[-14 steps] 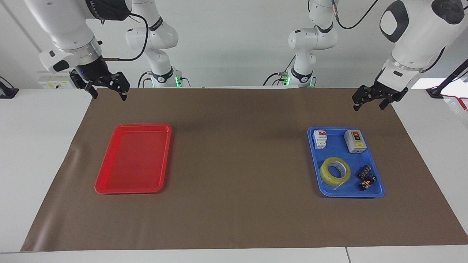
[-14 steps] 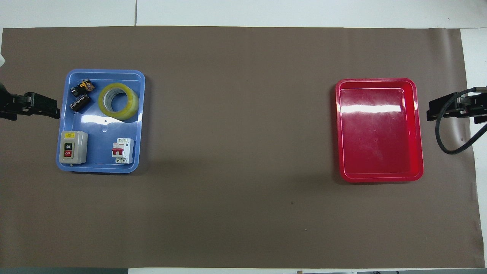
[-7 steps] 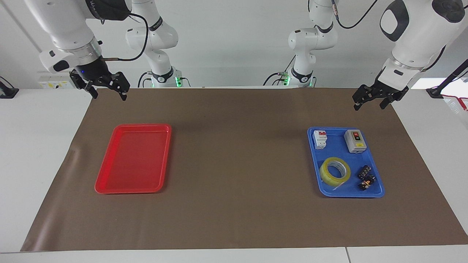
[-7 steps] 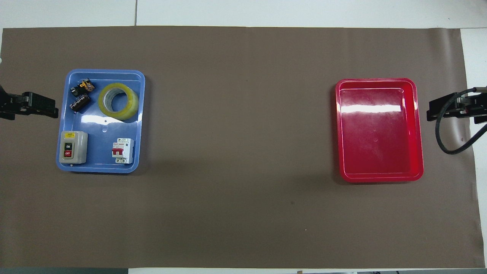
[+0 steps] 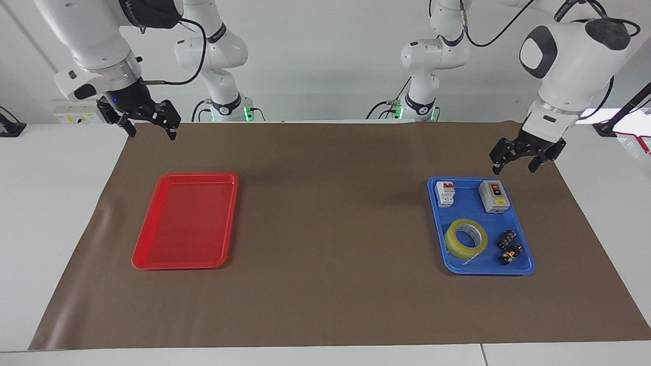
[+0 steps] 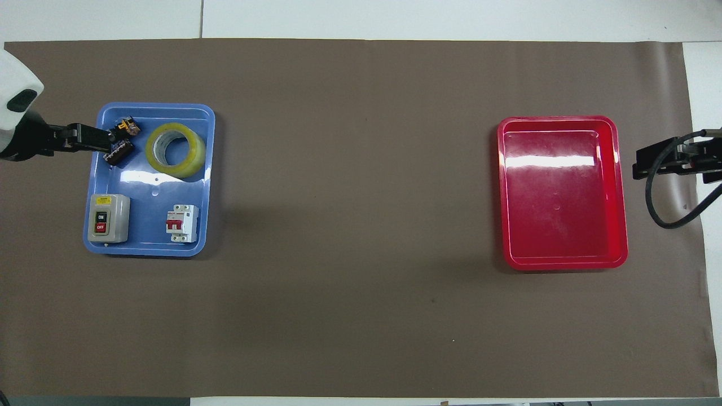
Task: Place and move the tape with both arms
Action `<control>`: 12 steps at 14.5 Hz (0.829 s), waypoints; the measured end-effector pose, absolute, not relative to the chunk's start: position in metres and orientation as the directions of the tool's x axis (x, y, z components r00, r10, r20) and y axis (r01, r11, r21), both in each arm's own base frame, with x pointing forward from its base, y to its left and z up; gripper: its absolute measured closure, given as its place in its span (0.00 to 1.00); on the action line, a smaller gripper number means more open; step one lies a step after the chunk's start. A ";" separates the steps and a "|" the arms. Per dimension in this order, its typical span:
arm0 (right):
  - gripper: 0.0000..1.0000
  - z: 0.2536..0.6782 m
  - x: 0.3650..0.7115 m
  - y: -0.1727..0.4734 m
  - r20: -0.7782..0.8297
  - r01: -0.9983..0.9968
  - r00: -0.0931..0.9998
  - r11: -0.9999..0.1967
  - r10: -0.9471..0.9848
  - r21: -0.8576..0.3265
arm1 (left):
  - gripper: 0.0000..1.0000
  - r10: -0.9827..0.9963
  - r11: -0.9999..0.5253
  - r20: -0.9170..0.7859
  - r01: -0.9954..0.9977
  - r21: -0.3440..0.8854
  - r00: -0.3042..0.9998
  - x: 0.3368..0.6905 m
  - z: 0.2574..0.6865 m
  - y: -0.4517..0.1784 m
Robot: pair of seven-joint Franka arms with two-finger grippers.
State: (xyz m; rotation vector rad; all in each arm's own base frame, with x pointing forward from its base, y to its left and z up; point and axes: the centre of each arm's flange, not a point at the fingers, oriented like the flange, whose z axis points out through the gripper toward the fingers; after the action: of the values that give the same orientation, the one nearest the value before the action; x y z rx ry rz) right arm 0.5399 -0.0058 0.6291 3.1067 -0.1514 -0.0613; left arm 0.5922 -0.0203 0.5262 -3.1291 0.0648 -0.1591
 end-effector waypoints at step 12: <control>0.00 0.629 0.540 -0.006 -0.038 -0.097 0.994 -0.995 -0.098 0.033 | 0.00 -0.021 -1.000 0.140 -0.022 0.004 0.990 0.643 0.349 -0.008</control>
State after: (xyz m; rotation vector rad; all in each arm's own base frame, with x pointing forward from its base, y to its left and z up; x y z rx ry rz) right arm 0.5399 -0.0058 0.6291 3.1067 -0.1514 -0.0612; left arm 0.6432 -0.0081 0.3485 -3.1391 0.0345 -0.2211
